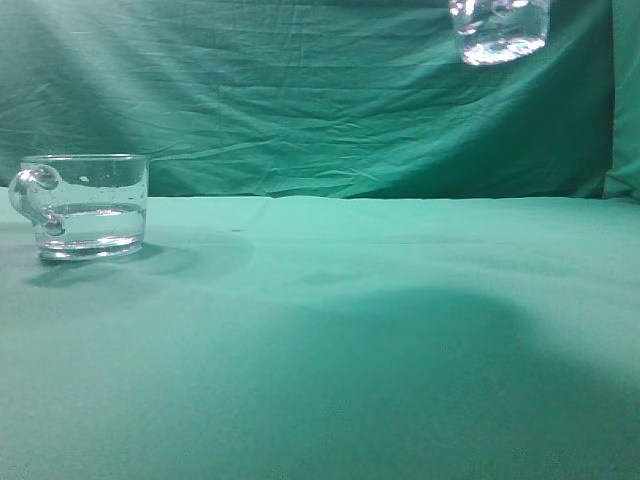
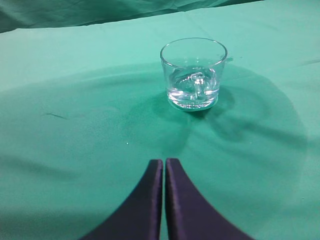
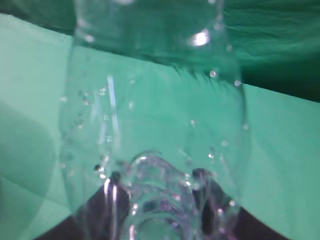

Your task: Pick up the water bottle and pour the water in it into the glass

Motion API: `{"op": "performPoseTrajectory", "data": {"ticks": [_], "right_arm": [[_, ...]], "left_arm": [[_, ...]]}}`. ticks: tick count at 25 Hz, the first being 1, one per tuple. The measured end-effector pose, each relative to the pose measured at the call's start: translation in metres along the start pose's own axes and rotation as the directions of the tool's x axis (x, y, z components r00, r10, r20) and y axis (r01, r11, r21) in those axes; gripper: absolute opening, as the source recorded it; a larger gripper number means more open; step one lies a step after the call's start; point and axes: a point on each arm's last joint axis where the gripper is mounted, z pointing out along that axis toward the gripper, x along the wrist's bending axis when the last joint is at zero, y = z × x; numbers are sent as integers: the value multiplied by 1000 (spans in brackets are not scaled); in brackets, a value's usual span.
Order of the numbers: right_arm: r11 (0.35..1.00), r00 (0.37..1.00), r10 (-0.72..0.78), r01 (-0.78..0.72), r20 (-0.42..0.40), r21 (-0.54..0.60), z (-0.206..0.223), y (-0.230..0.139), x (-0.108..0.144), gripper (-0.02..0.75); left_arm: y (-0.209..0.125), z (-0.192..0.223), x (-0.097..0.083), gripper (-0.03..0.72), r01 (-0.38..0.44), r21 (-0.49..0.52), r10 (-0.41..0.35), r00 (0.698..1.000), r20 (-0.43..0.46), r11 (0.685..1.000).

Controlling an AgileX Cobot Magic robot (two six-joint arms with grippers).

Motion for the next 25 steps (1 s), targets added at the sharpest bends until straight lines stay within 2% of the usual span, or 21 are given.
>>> {"op": "performPoseTrajectory", "data": {"ticks": [4,8,13,25], "right_arm": [[997,996,74,-73,53,-11,-3,-27,-27,279],[992,989,125,-123,76,-27,7,-42,-43,279],[990,988,140,-141,58,14,34,-68,-47,279],[992,992,122,-122,-17,4,75,-111,-46,279]], "left_arm": [[0,0,0,0,0,0,0,1000,0,1000],[0,0,0,0,0,2,0,1000,0,1000],[0,0,0,0,0,2,0,1000,0,1000],[0,0,0,0,0,2,0,1000,0,1000]]}}
